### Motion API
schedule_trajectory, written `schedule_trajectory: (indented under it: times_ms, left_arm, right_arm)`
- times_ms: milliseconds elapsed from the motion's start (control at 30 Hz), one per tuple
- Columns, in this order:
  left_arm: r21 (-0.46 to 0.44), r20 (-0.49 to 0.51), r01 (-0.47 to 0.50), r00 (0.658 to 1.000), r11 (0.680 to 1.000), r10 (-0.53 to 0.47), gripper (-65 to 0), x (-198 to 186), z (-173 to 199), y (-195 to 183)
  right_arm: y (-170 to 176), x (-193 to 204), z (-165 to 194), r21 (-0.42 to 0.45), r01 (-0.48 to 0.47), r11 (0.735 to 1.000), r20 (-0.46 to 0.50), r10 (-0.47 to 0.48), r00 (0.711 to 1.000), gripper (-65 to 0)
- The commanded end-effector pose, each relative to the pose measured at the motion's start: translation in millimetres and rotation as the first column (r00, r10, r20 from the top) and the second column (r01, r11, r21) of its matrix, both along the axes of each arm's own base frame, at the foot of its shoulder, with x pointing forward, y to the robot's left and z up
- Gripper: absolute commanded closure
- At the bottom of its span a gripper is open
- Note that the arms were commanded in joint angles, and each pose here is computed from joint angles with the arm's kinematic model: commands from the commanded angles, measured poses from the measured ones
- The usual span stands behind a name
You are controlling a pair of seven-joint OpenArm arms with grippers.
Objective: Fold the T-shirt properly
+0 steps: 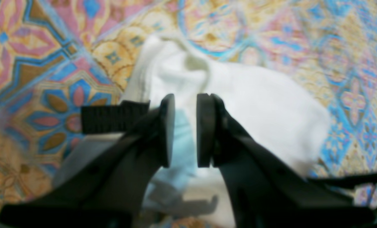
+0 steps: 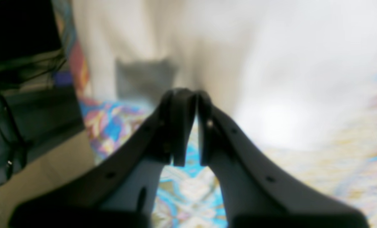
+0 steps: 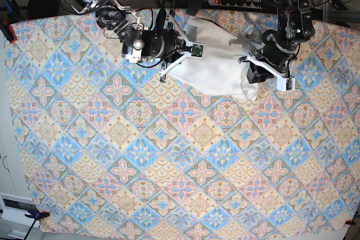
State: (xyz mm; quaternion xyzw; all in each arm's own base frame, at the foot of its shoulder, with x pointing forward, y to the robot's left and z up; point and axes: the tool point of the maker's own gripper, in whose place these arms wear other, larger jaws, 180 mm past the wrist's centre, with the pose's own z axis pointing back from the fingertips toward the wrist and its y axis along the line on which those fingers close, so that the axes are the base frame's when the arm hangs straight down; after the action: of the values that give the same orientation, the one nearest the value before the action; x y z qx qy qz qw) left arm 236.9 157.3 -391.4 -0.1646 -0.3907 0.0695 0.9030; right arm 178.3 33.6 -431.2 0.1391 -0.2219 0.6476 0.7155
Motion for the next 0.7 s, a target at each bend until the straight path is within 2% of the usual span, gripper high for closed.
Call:
schedule_trajectory:
  times_ms: [0,133,367,500,667]
  left_arm:
    - [0.005,0.059,0.016,0.998,1.0,-0.016,-12.2,1,20,-3]
    - [0.02,0.068,0.052,0.996,0.998,-0.053,-12.3,-25,37,-13]
    - [0.002,-0.085,0.032,0.996,0.999,-0.032,-12.3,-57,-9,-8]
    - [0.006,-0.137,0.031,0.99,0.999,-0.03,-12.2,-68,-22,-5]
    - [-0.001,-0.221,0.023,0.975,1.0,-0.022,-11.9,-82,-42,-1]
  right_arm:
    - [-1,7,10,0.012,-0.004,1.0,0.033,0.004,0.999,-6.0]
    - [-6,24,32,0.041,0.021,0.999,0.103,-0.025,0.994,-6.0]
    - [-40,64,38,0.047,0.176,0.983,0.135,-0.181,0.974,-6.0]
    - [-44,109,55,0.078,0.236,0.969,0.191,-0.246,0.95,-5.9]
    - [-49,137,53,0.081,0.29,0.954,0.182,-0.3,0.936,-5.7]
